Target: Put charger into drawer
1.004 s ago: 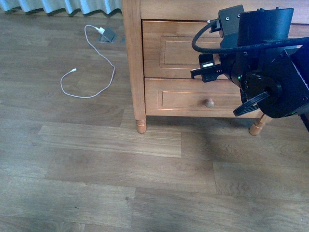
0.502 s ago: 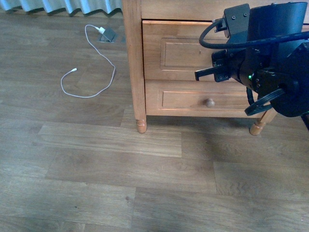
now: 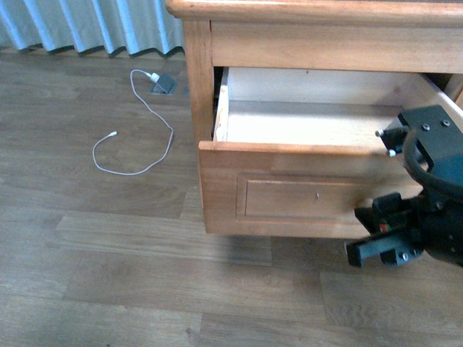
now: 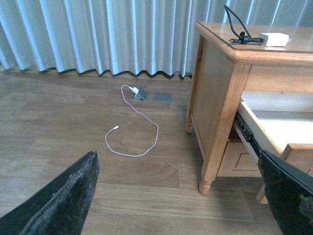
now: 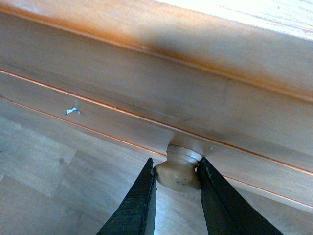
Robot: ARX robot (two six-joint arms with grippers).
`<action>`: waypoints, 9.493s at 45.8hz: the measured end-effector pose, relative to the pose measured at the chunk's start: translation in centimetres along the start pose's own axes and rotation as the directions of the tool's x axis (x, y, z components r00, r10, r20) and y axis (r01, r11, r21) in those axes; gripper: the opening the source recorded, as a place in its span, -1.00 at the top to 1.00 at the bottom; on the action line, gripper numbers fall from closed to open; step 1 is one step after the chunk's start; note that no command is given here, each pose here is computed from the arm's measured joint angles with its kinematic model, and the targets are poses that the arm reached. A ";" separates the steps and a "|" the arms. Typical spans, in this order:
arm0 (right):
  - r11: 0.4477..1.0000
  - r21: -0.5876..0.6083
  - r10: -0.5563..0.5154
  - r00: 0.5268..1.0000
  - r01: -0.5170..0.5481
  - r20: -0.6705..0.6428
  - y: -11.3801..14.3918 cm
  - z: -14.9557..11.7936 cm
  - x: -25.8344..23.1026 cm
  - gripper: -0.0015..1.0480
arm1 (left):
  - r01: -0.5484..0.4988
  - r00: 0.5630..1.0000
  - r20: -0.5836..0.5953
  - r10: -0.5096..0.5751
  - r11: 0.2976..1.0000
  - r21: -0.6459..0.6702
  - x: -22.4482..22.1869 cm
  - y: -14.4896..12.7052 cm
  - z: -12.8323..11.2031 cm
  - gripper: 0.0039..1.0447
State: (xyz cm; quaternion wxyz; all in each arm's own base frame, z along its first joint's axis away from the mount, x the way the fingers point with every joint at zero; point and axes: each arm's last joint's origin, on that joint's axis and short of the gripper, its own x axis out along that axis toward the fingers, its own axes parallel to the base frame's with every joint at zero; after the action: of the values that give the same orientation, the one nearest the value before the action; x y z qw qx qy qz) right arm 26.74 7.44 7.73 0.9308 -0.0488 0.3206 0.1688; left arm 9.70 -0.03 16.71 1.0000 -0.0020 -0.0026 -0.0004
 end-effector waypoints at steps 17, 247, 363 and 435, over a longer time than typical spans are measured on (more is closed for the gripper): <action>0.987 0.037 0.153 0.988 -0.154 0.038 1.1 0.7 -6.2 -0.35 | 0.000 1.000 0.000 0.000 1.000 0.000 0.0 0.0 0.0 -0.89; 0.937 0.201 -0.348 0.736 0.285 0.581 -1.7 -1.7 -19.6 -0.84 | 0.636 0.742 -0.375 -0.556 0.760 0.131 23.9 -27.1 8.7 -0.22; 0.937 0.201 -0.348 0.736 0.284 0.580 -1.7 -1.8 -19.6 -0.84 | 0.000 1.000 -0.014 0.000 1.000 0.001 0.1 0.0 1.9 0.93; 0.968 0.252 0.012 1.000 -0.007 -0.018 -1.0 2.7 -9.3 -0.84 | -0.001 1.000 -0.002 0.001 1.000 0.001 0.0 0.0 0.0 -0.89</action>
State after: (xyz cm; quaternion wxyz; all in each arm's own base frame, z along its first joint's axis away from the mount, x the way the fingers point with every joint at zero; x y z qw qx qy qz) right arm 21.75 4.38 15.54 0.9255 0.0696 0.3486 0.1308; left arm 9.71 -0.02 16.69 1.0000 -0.0016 -0.0018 0.0002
